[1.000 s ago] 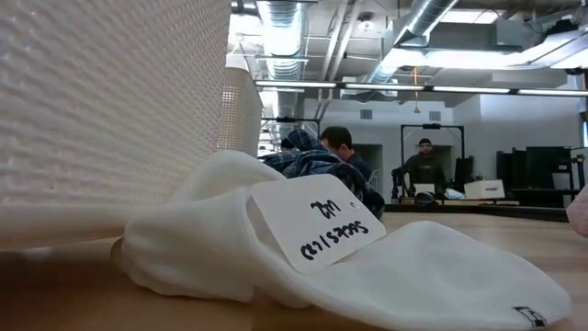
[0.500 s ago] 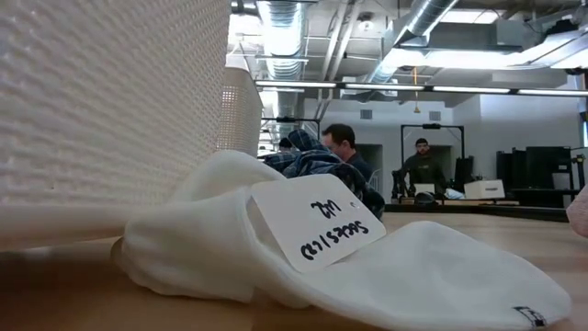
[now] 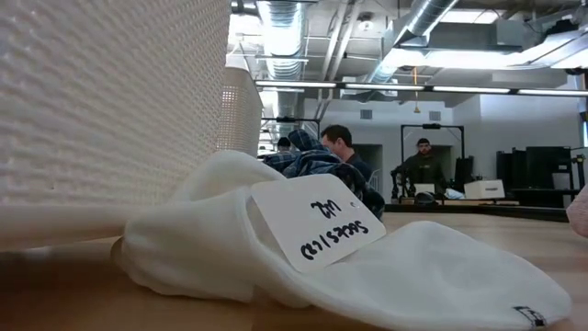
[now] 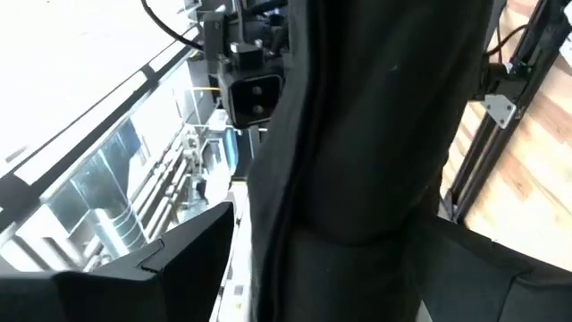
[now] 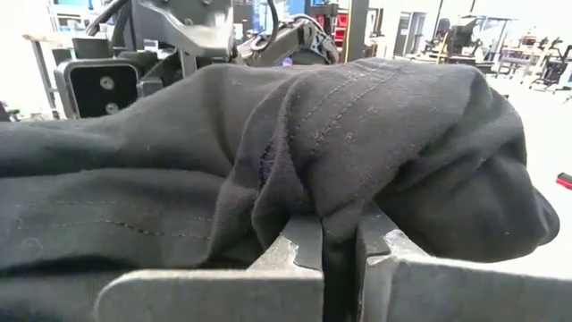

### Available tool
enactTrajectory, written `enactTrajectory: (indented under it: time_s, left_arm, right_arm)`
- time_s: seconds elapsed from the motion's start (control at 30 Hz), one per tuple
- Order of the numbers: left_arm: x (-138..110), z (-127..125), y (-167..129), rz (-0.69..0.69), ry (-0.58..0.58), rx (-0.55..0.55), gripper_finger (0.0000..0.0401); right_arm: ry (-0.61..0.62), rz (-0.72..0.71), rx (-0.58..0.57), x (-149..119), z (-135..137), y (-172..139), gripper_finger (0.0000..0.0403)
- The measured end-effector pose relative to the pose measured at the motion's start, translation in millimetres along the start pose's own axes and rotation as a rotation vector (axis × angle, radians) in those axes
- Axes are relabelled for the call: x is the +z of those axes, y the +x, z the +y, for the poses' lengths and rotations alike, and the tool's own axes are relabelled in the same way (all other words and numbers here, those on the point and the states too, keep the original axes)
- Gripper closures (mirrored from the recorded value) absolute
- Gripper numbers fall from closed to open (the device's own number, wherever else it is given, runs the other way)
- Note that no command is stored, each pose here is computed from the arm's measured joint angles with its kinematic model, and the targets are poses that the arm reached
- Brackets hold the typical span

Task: Sort clothes
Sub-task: Put the black shirt into the top white laundry organizer

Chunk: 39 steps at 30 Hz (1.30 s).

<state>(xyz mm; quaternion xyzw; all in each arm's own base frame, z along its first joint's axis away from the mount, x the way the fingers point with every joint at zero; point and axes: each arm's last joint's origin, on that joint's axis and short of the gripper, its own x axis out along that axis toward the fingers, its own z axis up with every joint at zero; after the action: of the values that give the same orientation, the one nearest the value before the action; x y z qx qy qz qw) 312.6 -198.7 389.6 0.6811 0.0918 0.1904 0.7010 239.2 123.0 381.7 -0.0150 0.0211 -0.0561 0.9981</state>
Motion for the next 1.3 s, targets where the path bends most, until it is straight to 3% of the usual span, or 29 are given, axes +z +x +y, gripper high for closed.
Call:
enactTrajectory:
  time_s: [0.27,0.9,1.03,1.27,1.3]
  left_arm:
    - [-9.6,-7.1,14.5,0.034,0.039,-0.033,0.0096]
    - [-24.0,-5.9,35.9,-0.007,-0.052,0.005,0.0107]
    - [-23.5,-9.8,35.8,-0.008,-0.048,-0.023,0.0153]
    - [-24.4,-17.2,34.9,0.044,0.005,-0.078,0.033]
    - [-23.8,-17.4,33.8,0.049,0.01,-0.08,0.0335]
  right_arm:
    - [-0.003,-0.005,-0.004,0.6,-1.4,1.0,0.039]
    - [0.014,0.021,0.014,-6.5,-3.5,13.7,0.039]
    - [0.012,0.032,0.024,-7.9,-6.0,16.2,0.039]
    - [-0.01,0.062,0.019,-11.5,-5.8,16.3,0.0361]
    - [-0.016,0.071,0.018,-12.4,-5.8,16.2,0.0353]
